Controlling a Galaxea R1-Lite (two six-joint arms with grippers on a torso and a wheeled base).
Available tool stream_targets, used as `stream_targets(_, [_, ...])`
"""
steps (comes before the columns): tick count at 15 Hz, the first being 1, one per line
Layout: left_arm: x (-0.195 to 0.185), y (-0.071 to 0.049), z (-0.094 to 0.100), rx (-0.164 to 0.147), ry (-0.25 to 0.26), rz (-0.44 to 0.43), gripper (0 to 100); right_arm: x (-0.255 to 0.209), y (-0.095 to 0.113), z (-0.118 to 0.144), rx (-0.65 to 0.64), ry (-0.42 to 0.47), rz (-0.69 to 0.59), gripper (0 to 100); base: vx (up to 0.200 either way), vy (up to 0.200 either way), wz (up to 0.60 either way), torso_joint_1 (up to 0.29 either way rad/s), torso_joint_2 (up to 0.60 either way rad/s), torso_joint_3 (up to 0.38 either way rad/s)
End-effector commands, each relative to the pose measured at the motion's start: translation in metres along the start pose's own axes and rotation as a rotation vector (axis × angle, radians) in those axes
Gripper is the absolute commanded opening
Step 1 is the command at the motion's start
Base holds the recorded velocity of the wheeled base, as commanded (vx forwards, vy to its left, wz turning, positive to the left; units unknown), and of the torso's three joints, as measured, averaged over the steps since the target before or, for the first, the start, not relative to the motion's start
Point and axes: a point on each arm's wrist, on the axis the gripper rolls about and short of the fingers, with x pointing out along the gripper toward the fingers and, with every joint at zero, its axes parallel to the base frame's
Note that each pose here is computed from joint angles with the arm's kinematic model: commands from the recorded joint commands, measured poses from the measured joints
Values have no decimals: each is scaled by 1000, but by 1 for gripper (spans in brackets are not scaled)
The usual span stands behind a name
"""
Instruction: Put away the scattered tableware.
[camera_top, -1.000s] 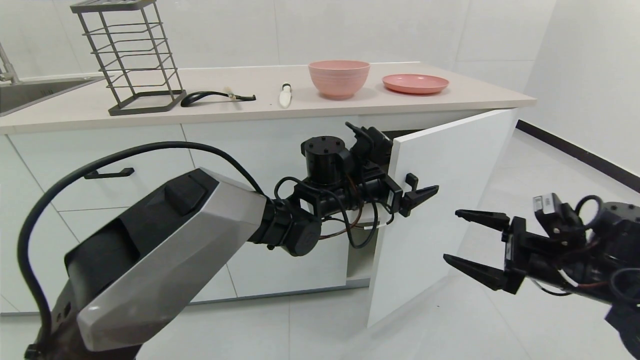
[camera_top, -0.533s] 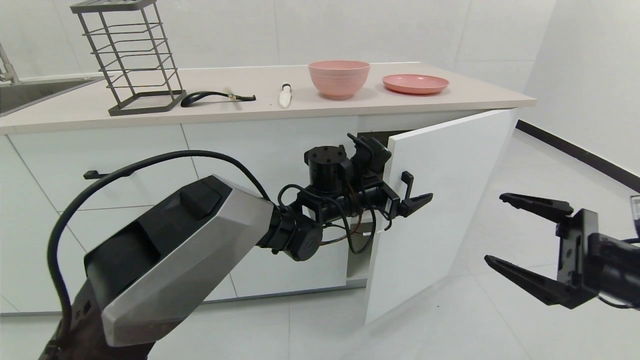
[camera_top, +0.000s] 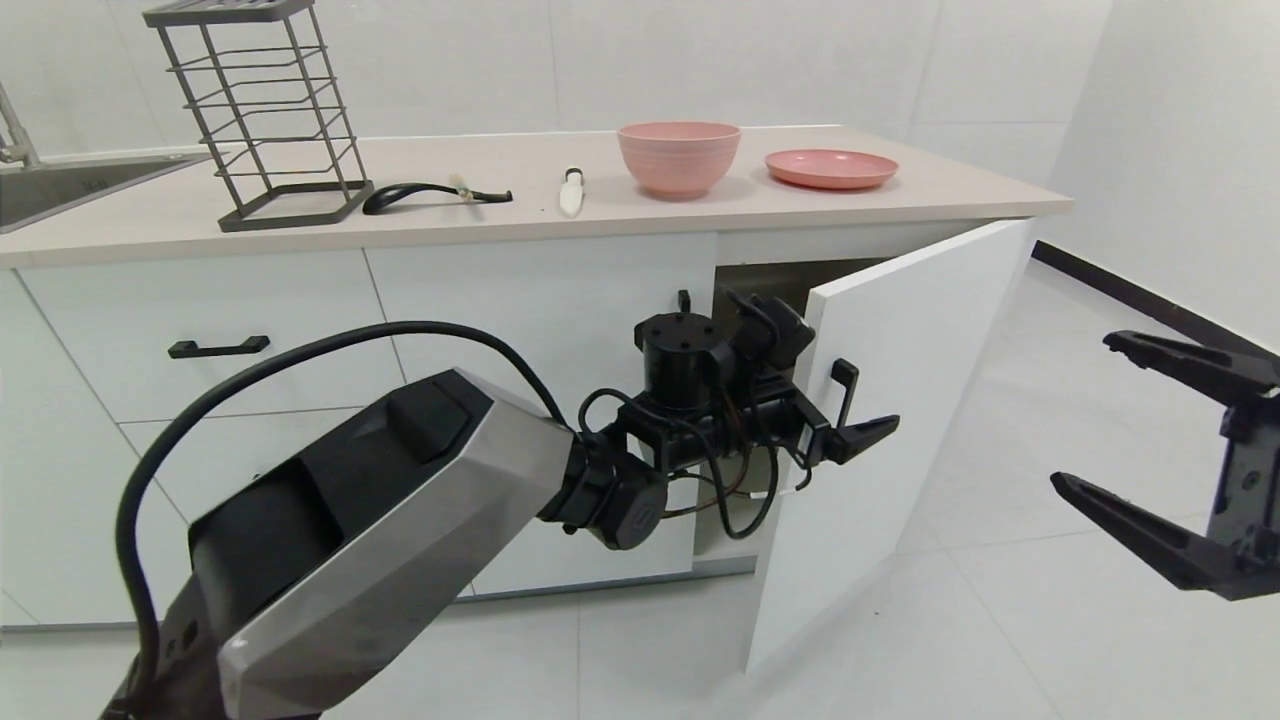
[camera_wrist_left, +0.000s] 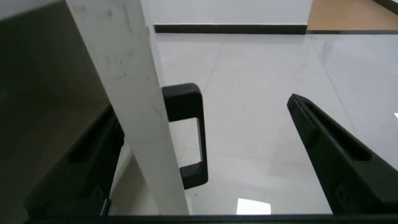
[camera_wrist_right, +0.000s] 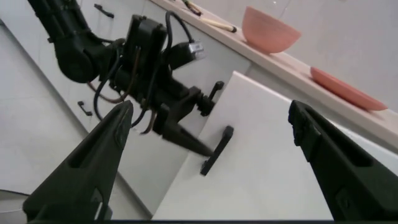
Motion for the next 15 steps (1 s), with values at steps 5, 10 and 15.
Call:
stream_targets(5, [15, -30, -2, -7, 5, -61, 100, -8, -7, 35, -143, -90, -57, 100, 0, 0, 0, 0, 0, 0])
stream_targets(10, [24, -51, -4, -9, 4, -105, 100, -11, -5, 46, -191, -123, -66, 100, 0, 0, 0, 0, 0, 0])
stream_targets(15, [51, -92, -8, -5, -37, -181, 100, -17, -2, 66, -261, -177, -77, 100, 0, 0, 0, 0, 0, 0])
